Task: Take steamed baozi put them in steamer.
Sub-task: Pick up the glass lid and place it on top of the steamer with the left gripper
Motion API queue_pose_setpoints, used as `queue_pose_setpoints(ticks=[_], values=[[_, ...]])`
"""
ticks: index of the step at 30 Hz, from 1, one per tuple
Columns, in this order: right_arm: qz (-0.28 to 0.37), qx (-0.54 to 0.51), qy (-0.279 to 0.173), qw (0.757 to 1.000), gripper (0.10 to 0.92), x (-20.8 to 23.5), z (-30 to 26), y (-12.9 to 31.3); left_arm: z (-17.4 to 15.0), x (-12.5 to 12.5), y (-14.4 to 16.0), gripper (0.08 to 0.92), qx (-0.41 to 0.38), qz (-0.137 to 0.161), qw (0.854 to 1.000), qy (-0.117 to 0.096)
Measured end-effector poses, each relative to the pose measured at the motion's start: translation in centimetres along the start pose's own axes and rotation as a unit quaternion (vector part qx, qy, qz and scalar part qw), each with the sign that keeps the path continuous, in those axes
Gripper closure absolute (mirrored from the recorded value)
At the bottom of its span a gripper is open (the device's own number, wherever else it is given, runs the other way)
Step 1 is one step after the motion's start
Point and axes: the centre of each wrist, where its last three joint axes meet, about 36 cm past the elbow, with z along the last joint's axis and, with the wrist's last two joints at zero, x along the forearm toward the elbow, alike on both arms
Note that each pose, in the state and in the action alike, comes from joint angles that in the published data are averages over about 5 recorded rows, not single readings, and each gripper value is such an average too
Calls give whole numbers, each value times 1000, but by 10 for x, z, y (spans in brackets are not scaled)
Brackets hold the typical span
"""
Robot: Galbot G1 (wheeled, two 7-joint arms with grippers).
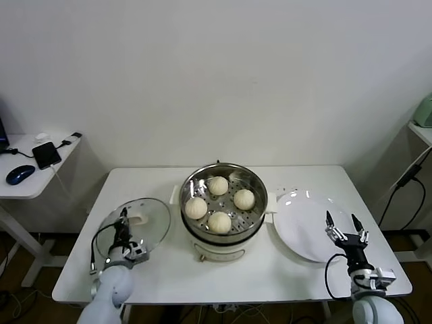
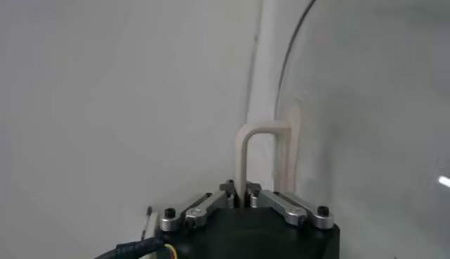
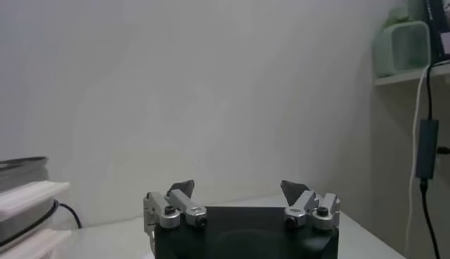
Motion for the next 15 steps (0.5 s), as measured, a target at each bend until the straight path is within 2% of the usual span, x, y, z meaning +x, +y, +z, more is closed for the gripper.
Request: queue_pose_setpoints(ticks=[10, 15], values=[[-3, -2, -2, 1000, 200, 1, -2, 3, -31, 26, 62, 839, -5, -43, 995, 95], [-6, -2, 0, 1000, 200, 1, -2, 7, -48, 38, 101, 839, -3, -68, 990, 124]])
